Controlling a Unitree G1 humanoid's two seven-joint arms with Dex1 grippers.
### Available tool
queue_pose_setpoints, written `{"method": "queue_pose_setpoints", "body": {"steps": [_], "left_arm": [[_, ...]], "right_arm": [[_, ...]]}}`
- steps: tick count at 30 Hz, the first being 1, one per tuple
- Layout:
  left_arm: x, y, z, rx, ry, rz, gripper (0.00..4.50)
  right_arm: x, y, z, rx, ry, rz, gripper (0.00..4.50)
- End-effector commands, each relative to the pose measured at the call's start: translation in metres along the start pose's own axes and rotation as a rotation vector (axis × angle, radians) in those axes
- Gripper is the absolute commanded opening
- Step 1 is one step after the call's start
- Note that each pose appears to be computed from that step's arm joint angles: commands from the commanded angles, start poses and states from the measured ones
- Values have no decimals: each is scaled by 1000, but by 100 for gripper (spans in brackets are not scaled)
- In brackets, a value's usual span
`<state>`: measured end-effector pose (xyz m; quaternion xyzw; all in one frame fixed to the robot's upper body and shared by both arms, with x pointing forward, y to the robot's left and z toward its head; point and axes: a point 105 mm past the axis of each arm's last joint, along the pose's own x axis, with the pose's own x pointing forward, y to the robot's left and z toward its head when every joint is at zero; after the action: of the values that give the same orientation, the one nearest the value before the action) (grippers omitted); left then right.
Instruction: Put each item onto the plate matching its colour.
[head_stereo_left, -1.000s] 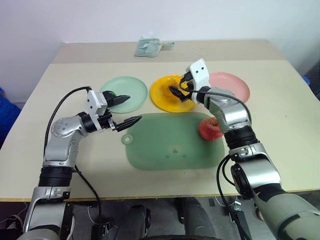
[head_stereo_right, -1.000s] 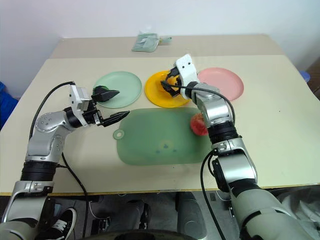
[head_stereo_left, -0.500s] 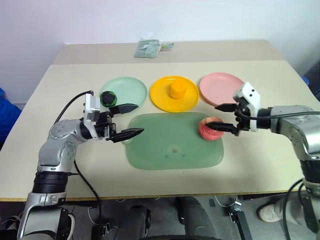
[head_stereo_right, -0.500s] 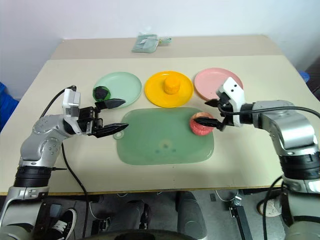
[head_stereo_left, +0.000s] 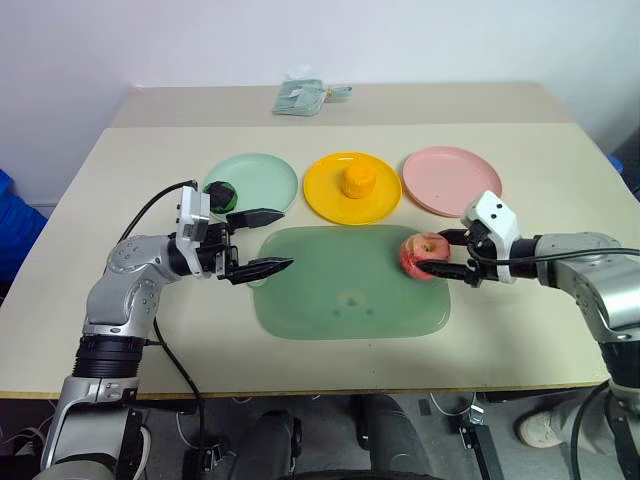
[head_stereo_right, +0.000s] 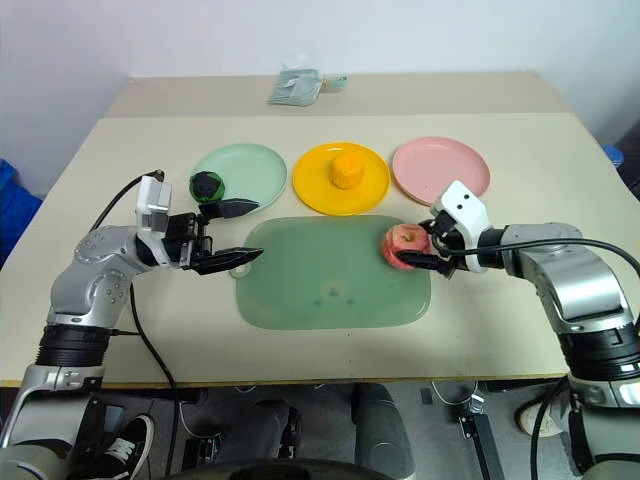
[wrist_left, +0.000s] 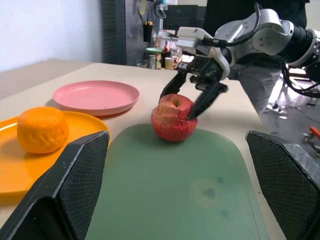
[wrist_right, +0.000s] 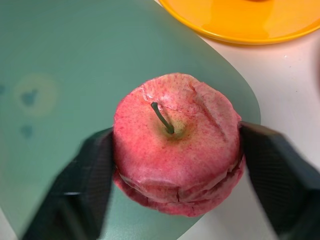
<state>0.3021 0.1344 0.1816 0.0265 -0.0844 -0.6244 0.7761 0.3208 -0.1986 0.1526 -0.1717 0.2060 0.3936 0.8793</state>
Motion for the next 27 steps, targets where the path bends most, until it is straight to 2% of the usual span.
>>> {"method": "queue_pose_setpoints", "body": {"steps": [1,4,7,10,12,14,17,18,20,22,25,27], "left_arm": [[-3,3,11,55,-11,24,450],[-2,11,12,61,-22,84,450],[2,17,13,106,-34,131,450],[4,21,16,126,-52,171,450],[6,25,15,128,-49,208,450],[5,25,15,145,-43,218,450],[1,22,16,150,-37,215,450],[0,22,17,148,-36,216,450],[-4,21,18,151,-32,214,450],[-8,20,18,151,-27,212,450],[-14,15,22,138,-49,197,450],[-16,14,21,136,-41,188,450]], "right_arm": [[-4,-9,27,-25,-107,-38,284],[-5,-36,41,-23,-181,-174,284],[-11,-83,50,-23,-227,-433,284],[-15,-113,54,0,-258,-597,284],[-11,-125,55,11,-267,-658,284],[0,-124,52,86,-291,-616,284],[13,-119,53,39,-277,-576,430],[14,-120,55,40,-287,-582,447],[10,-121,69,30,-351,-589,447],[7,-111,86,-12,-435,-535,447],[9,-47,104,-114,-564,-197,447],[10,9,84,-169,-511,68,447]]}}
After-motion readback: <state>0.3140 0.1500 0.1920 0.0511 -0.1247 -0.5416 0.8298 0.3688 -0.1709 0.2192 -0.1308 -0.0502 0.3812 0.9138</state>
